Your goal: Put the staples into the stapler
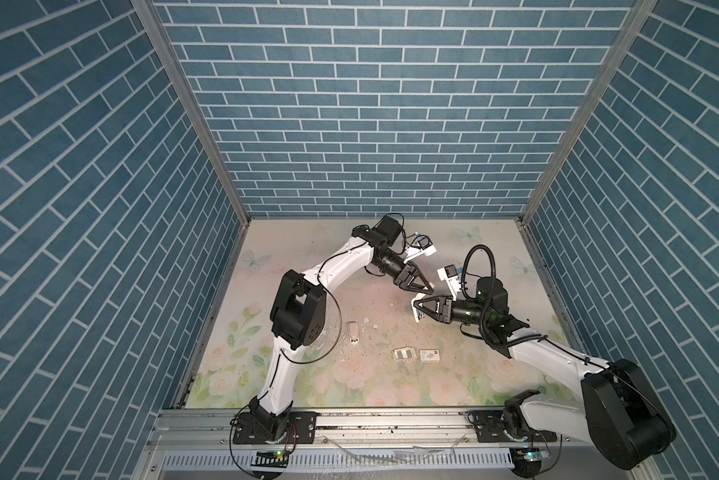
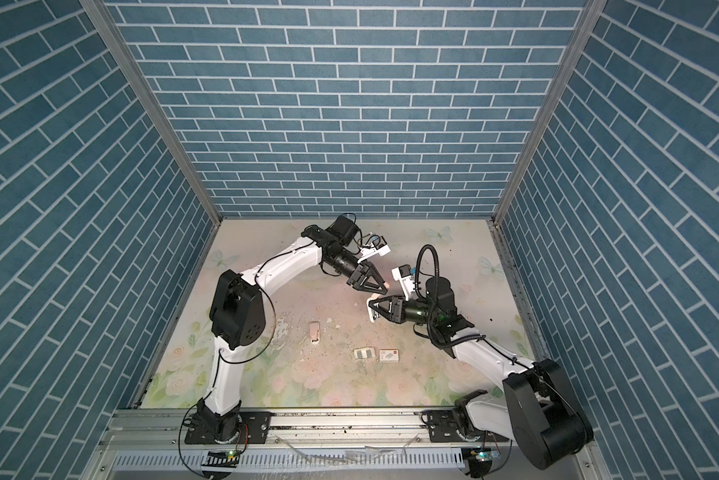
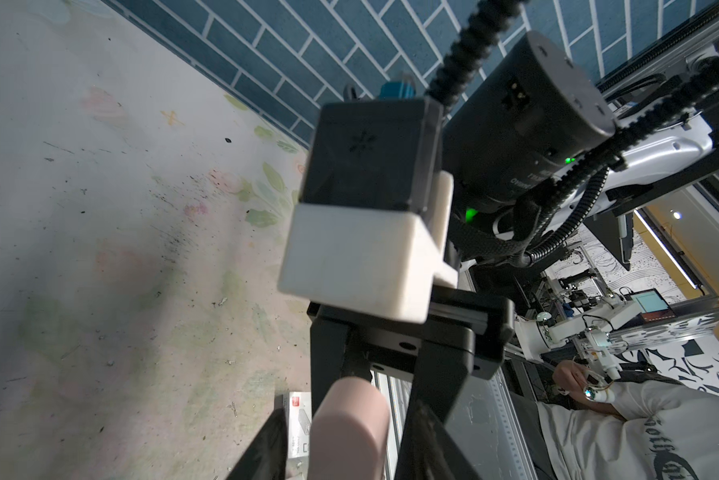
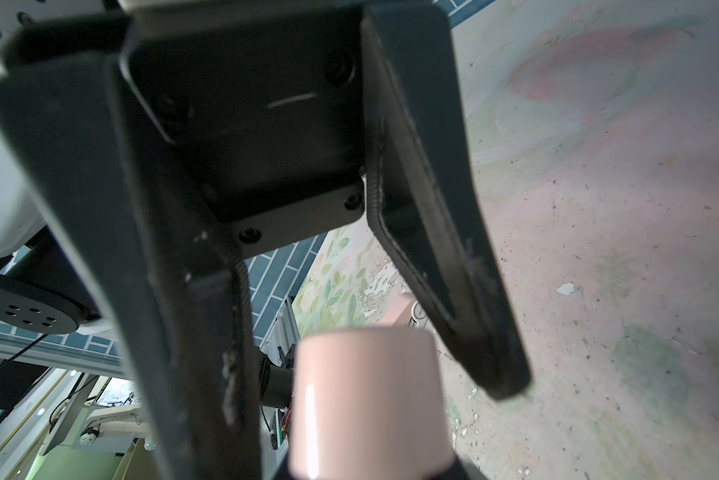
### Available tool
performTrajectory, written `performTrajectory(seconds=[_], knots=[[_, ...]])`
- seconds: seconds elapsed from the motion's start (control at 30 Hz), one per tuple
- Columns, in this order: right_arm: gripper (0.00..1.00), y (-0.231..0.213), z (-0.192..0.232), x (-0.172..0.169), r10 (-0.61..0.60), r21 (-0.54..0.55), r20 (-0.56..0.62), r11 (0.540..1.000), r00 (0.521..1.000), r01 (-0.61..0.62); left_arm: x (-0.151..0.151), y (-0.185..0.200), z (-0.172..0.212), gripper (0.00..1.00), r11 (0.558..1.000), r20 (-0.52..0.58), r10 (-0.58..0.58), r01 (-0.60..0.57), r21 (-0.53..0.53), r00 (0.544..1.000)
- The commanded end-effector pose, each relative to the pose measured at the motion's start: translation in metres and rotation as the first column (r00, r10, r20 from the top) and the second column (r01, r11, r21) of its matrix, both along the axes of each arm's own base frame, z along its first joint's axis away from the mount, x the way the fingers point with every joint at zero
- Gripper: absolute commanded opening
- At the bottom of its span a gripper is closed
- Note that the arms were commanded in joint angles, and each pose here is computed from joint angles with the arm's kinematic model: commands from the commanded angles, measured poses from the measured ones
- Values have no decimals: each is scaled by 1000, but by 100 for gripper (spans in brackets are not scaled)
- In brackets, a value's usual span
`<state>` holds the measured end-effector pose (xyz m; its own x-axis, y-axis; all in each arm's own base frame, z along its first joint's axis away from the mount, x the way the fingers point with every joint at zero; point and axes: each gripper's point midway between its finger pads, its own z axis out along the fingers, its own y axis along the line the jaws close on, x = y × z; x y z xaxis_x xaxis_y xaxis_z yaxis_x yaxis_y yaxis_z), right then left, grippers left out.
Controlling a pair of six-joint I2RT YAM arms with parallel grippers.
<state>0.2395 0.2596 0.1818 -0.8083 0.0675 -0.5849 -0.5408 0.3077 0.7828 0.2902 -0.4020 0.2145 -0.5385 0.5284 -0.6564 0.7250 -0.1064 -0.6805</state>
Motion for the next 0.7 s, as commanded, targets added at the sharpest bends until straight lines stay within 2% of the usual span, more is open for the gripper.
performTrajectory(seconds=[0.0,0.1,0.2,0.27,0.37,0.5,0.67], knots=[[12,-1,12,4,-17,4,35,1000,999,17,10,6,19,59,999,47,43,-41,-30,998],[12,-4,6,5,-29,-32,27,999,999,30,27,15,18,64,995,92,97,-96,-9,991],[11,-9,-8,8,-58,-114,5,992,998,58,52,32,16,65,983,141,175,-180,22,974],[11,-15,-20,12,-87,-194,-9,977,996,84,71,47,12,65,964,203,241,-259,67,949],[11,-26,-35,20,-136,-313,-4,941,991,128,95,77,7,69,913,331,323,-385,139,886],[12,-46,-54,34,-200,-478,32,857,979,191,110,117,1,70,836,488,362,-508,207,794],[12,-66,-78,53,-260,-623,73,742,963,247,103,150,-9,70,779,601,323,-566,269,731]])
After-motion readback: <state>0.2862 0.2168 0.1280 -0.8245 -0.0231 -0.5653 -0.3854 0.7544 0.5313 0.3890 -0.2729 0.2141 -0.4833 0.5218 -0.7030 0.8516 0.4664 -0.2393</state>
